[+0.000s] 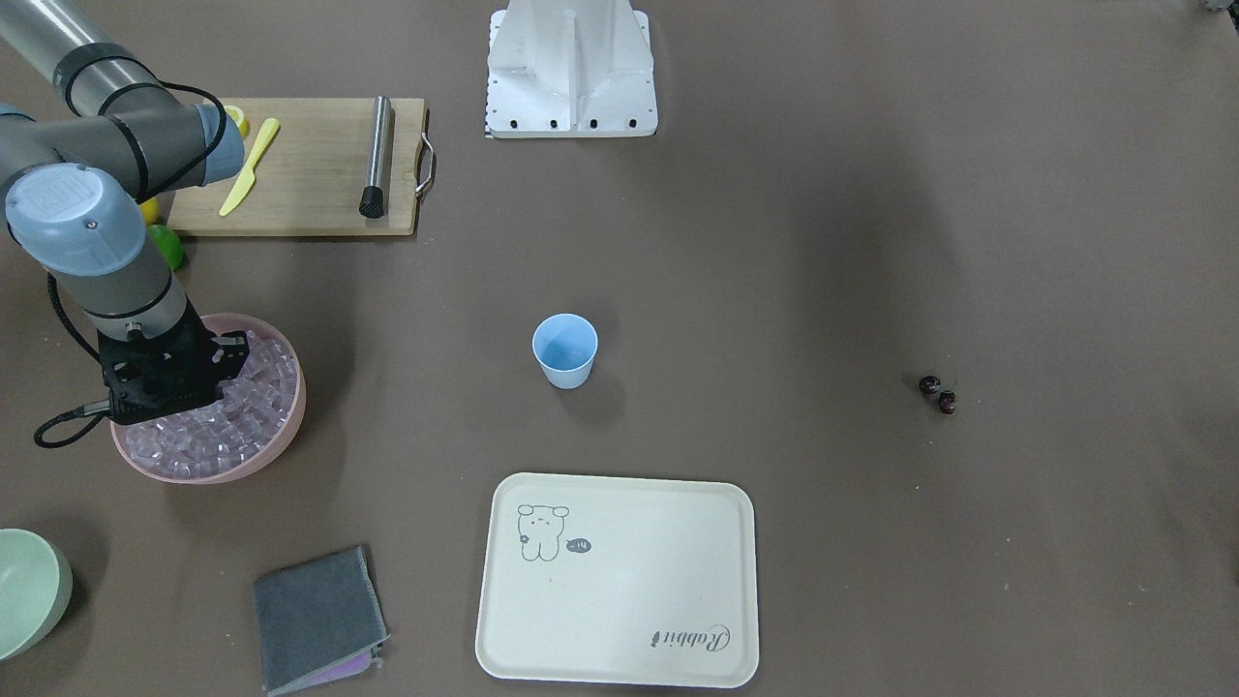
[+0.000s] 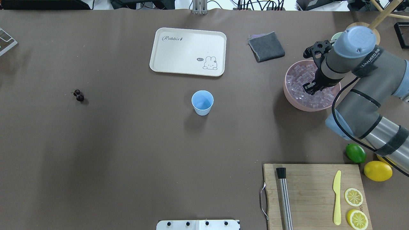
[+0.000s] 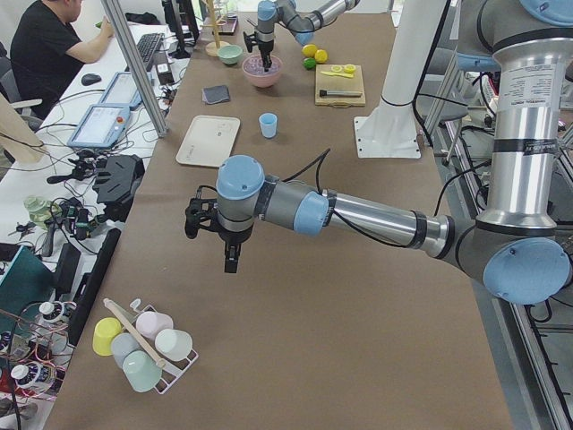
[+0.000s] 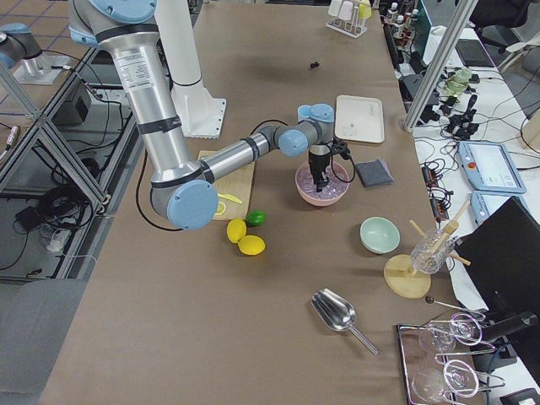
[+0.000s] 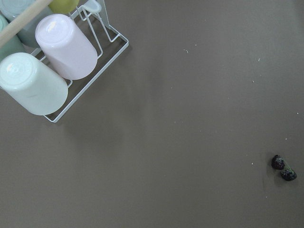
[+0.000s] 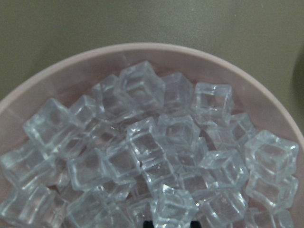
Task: Put ice and cherries in cup
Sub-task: 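Lower the right gripper into the bowl and grasp an ice cube, then carry the ice cube with the right gripper over the light-blue cup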
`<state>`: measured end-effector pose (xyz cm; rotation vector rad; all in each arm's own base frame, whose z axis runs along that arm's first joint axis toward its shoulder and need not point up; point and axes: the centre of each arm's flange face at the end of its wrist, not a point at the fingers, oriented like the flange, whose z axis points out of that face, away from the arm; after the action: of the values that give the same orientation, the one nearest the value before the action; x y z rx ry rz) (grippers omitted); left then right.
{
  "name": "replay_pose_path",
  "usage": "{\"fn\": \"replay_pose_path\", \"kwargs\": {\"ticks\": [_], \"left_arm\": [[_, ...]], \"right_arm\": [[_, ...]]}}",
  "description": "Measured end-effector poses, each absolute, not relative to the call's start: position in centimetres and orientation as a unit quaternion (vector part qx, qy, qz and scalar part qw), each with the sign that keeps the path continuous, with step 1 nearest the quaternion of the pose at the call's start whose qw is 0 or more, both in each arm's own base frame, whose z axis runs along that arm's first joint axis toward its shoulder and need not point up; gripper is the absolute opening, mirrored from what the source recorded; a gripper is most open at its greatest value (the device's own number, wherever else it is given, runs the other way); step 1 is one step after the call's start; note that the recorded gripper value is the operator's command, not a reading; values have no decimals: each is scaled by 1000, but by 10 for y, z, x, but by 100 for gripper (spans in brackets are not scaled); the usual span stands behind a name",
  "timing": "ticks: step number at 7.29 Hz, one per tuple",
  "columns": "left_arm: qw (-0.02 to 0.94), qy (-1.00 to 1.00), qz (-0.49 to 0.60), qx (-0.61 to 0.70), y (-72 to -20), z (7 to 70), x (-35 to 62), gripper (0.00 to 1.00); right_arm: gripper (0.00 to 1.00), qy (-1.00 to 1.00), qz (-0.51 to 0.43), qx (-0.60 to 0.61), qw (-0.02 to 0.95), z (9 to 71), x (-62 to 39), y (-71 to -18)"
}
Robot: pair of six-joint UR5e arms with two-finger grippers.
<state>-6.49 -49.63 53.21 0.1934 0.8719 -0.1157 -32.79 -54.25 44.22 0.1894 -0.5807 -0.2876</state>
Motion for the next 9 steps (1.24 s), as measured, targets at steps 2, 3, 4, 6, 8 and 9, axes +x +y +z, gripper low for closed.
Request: {"fn": "replay_pose_path", "kwargs": {"ticks": [2,3,4,6,8,9], "left_arm": [[900,421,-56,94,-497,532,-65,98],[900,421,-55,93,-497,532,-64,98],[900,421,-55,93,-498,532,-64,98],[901,421,-56,91,-499,534,-64,98],[901,421,-56,89,-500,536,-64,98],[901,421,-56,89,-500,537,-64,98]], "right_arm": [[13,-289,-133,85,944,405,-324,-553],[13,-293,-128,81,944,364,-326,-564],[13,-300,-122,76,943,314,-332,-574],[13,-323,-88,59,941,220,-356,-581],[13,-334,-40,31,941,147,-432,-573],[14,-339,-24,27,940,121,-471,-561]]}}
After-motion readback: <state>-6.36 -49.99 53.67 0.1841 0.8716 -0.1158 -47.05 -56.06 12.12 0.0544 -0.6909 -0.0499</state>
